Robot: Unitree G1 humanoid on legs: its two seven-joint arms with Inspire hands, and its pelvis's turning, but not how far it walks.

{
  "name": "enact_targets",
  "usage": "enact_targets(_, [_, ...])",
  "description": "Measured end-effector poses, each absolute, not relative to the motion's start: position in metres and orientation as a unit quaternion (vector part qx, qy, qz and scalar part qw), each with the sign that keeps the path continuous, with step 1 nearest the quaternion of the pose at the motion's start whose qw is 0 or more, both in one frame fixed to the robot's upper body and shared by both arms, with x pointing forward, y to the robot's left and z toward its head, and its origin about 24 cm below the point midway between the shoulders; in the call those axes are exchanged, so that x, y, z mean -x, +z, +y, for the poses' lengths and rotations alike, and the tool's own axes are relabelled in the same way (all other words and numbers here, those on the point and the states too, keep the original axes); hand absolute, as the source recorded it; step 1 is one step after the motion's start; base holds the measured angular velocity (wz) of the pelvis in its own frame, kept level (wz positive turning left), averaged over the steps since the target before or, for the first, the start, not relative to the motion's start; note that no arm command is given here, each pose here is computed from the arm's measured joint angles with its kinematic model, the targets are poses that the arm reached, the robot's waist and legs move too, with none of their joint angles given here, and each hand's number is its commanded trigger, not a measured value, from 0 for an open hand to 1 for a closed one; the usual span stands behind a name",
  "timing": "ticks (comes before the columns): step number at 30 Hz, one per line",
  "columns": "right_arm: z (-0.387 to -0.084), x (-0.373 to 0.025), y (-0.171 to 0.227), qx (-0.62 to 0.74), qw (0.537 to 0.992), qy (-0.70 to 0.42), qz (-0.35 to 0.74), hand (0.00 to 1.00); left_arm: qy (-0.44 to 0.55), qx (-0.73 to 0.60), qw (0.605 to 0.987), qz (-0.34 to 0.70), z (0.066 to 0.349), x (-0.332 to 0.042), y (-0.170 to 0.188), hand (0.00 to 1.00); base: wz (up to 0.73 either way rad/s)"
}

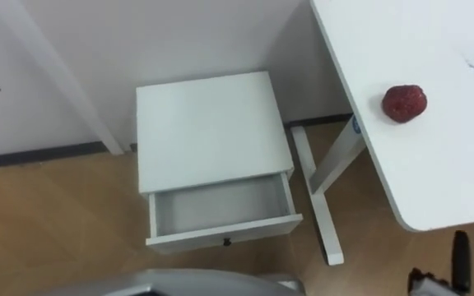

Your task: Put apple and close drawer

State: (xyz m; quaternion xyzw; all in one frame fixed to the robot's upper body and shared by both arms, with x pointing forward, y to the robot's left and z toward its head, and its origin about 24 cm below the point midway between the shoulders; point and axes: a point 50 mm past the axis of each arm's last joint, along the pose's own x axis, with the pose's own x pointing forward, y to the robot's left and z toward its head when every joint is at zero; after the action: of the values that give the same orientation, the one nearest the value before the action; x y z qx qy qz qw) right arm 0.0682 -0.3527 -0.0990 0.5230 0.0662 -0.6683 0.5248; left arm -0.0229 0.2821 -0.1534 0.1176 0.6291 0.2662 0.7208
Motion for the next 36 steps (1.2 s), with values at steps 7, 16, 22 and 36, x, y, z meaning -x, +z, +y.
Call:
enact_targets(7, [-0.386,-0.093,-0.046,-0.486,0.551,-0.678,-0.006,0.00,0.282,-0.117,0.727,0.615,0.288,0.027,-0.149,0.00,0.05])
enact_targets(16, [-0.397,-0.120,0.030,-0.293,0.646,-0.702,-0.068,0.00,0.264,-0.129,0.737,0.609,0.286,0.020,-0.150,0.00,0.02])
enact_targets(22, [-0.382,-0.149,0.058,-0.131,0.719,-0.677,-0.088,0.00,0.218,-0.157,0.755,0.598,0.280,-0.001,-0.152,0.00,-0.02])
enact_targets(36, [-0.341,-0.196,0.063,0.071,0.860,-0.501,-0.065,0.00,0.192,-0.167,0.748,0.612,0.274,0.007,-0.154,0.00,0.00])
